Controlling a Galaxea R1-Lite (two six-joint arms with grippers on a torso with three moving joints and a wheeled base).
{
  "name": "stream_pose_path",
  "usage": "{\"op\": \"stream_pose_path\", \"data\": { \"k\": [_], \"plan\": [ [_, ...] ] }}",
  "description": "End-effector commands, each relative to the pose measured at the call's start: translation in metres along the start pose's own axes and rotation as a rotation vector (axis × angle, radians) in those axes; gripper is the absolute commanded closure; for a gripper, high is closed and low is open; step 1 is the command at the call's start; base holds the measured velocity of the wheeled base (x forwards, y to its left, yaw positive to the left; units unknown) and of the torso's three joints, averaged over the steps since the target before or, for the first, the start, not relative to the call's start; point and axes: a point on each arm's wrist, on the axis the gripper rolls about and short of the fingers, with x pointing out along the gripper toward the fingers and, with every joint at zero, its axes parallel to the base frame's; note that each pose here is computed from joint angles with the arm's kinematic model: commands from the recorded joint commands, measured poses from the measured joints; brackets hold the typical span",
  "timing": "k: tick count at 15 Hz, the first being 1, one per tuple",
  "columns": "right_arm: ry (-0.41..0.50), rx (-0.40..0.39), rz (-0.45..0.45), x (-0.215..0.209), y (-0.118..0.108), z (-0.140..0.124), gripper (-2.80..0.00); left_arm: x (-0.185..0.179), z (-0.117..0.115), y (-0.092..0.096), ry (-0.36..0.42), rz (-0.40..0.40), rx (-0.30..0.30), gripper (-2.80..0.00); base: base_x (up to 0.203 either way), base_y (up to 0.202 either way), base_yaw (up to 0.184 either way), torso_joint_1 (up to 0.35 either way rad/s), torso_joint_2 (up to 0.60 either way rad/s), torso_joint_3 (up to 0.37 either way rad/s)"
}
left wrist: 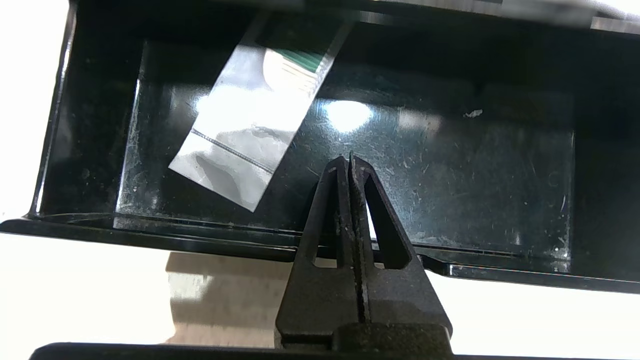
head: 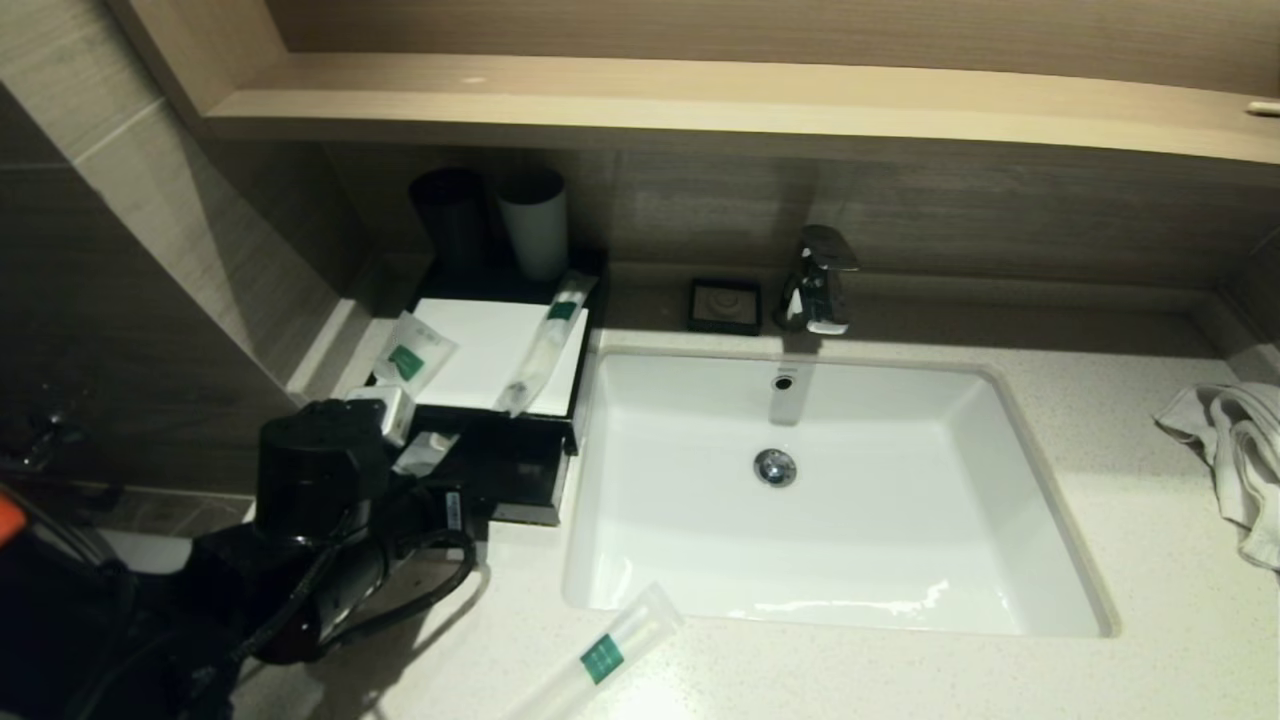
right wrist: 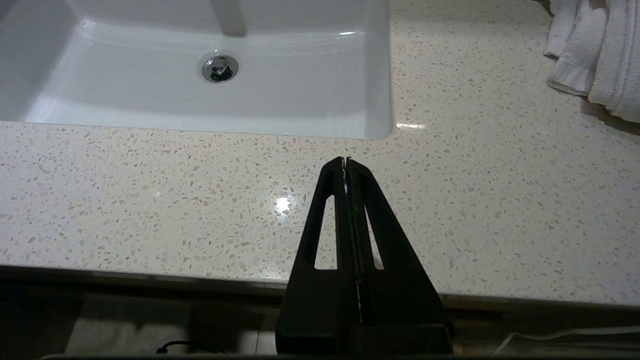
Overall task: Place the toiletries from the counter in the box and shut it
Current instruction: Open the drawer
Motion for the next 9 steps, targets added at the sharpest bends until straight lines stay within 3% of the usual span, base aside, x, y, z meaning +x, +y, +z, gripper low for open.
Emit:
{"op": "stream_pose_path", "data": {
  "k": [1, 9],
  "plan": [
    [0.0, -0.001, 0.002, 0.0, 0.0, 0.0, 0.0, -0.004, -0.002, 0.002, 0.002, 0.002, -0.002, 0.0, 0.0, 0.0, 0.0, 0.0, 0.0, 0.0],
    [0.0, -0.001, 0.002, 0.0, 0.0, 0.0, 0.0, -0.02, -0.008, 0.006, 0.013, -0.003, 0.006, 0.0, 0.0, 0.0, 0.0, 0.0, 0.0, 0.0]
  ]
}}
